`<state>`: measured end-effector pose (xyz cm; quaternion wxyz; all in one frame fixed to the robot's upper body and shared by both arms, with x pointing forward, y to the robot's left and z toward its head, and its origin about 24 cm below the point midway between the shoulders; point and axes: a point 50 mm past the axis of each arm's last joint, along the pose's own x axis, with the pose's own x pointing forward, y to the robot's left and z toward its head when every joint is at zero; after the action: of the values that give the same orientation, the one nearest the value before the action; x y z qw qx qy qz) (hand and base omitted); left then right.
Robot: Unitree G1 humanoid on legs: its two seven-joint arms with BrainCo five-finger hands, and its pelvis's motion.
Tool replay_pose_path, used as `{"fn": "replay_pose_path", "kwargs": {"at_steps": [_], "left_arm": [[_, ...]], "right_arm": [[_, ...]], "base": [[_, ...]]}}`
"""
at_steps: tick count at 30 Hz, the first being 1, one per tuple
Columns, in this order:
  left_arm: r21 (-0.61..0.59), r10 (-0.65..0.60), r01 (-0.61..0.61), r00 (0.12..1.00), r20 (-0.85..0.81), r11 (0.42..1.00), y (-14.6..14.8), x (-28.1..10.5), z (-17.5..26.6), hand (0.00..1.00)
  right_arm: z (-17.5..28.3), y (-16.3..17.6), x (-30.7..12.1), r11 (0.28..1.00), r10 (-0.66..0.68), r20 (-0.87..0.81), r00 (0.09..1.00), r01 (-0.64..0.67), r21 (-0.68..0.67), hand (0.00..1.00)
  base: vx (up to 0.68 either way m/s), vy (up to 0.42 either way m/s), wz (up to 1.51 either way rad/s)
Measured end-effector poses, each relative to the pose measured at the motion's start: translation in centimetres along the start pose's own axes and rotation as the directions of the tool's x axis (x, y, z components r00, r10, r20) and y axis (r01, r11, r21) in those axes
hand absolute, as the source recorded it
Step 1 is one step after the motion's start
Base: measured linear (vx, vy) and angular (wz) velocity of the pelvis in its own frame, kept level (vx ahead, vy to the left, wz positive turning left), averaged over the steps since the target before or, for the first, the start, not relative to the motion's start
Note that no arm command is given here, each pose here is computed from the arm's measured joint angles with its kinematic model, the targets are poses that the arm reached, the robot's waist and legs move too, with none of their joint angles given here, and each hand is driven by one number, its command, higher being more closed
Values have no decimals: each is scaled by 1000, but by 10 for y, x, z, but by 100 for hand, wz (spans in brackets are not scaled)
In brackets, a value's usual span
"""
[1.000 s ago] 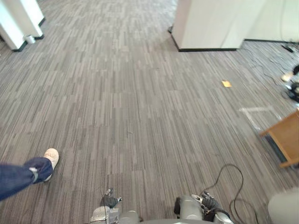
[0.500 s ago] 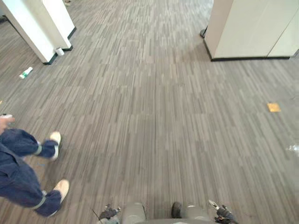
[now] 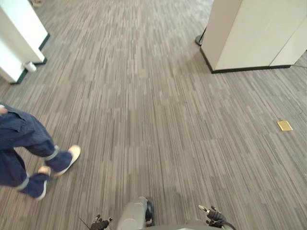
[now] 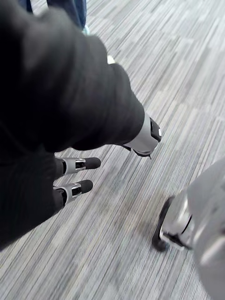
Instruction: Organize washtable
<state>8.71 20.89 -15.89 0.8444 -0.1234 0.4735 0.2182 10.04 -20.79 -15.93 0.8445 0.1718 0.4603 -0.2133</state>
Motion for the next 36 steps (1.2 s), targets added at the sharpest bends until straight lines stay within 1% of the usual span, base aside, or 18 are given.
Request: {"fn": "replay_pose_path", "kwargs": {"at_steps": [3,5,6,7,8,10,11,12,14,16,19,21,23,26,29,32,34,36], "left_arm": [[55,-75,71,994,74,996,-24,9,31,0],[76,-104,98,992,77,992,-34,9,34,0],[73,-105,103,994,23,992,-37,8,19,0],[48,-99,99,995,5,994,-37,7,14,0],[-6,-81,80,996,-30,997,-36,6,5,0],[-80,-47,43,998,-49,996,-30,6,1,0],[-130,-9,-1,997,-74,992,-20,4,-6,0],[-144,24,-38,995,-100,989,-9,0,-16,0],[-157,52,-68,993,-103,985,2,-1,-17,0],[-143,83,-94,993,-81,985,16,-1,-13,0],[-129,96,-108,991,-97,986,22,-4,-19,0],[-108,96,-110,987,-128,988,23,-9,-33,0],[-115,103,-123,980,-169,986,24,-16,-48,0],[-120,127,-145,980,-153,982,30,-16,-46,0],[-111,164,-185,971,-175,976,42,-18,-49,0],[-58,127,-139,977,-171,989,32,-14,-45,0],[0,87,-88,988,-130,996,22,-7,-28,0],[55,25,-22,999,-47,998,3,6,6,0]], "right_arm": [[-1,-4,-1,1000,-12,8,1000,12,9,0],[-18,-12,-6,999,-38,-47,998,39,24,0],[-29,-22,-10,995,-75,-90,993,81,66,0],[-29,-25,-11,992,-87,-96,992,95,78,0],[-30,-27,-11,989,-98,-96,991,108,106,0],[-28,-34,-12,980,-125,-89,988,137,146,0],[-32,-33,-13,976,-128,-101,987,143,162,0],[-32,-36,-14,976,-136,-96,986,150,157,0],[-27,-33,-12,979,-136,-81,987,146,142,0],[-18,-18,-6,990,-91,-61,994,97,105,0],[-6,-3,0,996,-48,-46,998,52,75,0],[-7,-3,0,998,-39,-51,998,41,53,0],[-14,-6,-2,998,-48,-72,996,51,48,0],[-24,-8,-4,999,-44,-118,992,47,19,0],[-29,-7,-6,999,-33,-130,991,33,2,0],[-15,-9,-3,1000,-26,-62,998,26,-2,0],[-8,-11,-3,1000,-29,-24,999,29,12,0],[-20,-21,-8,998,-58,-51,997,59,24,0]], "base": [[556,-33,60],[635,-119,73],[754,-169,61],[992,-221,37],[875,-200,2],[848,-219,2],[854,-202,-14],[854,-172,-34],[804,-93,-72],[724,-47,-62],[697,94,-44],[682,236,-33],[842,373,-51],[774,388,10],[726,354,8],[573,238,11],[449,118,34],[467,19,75]]}}
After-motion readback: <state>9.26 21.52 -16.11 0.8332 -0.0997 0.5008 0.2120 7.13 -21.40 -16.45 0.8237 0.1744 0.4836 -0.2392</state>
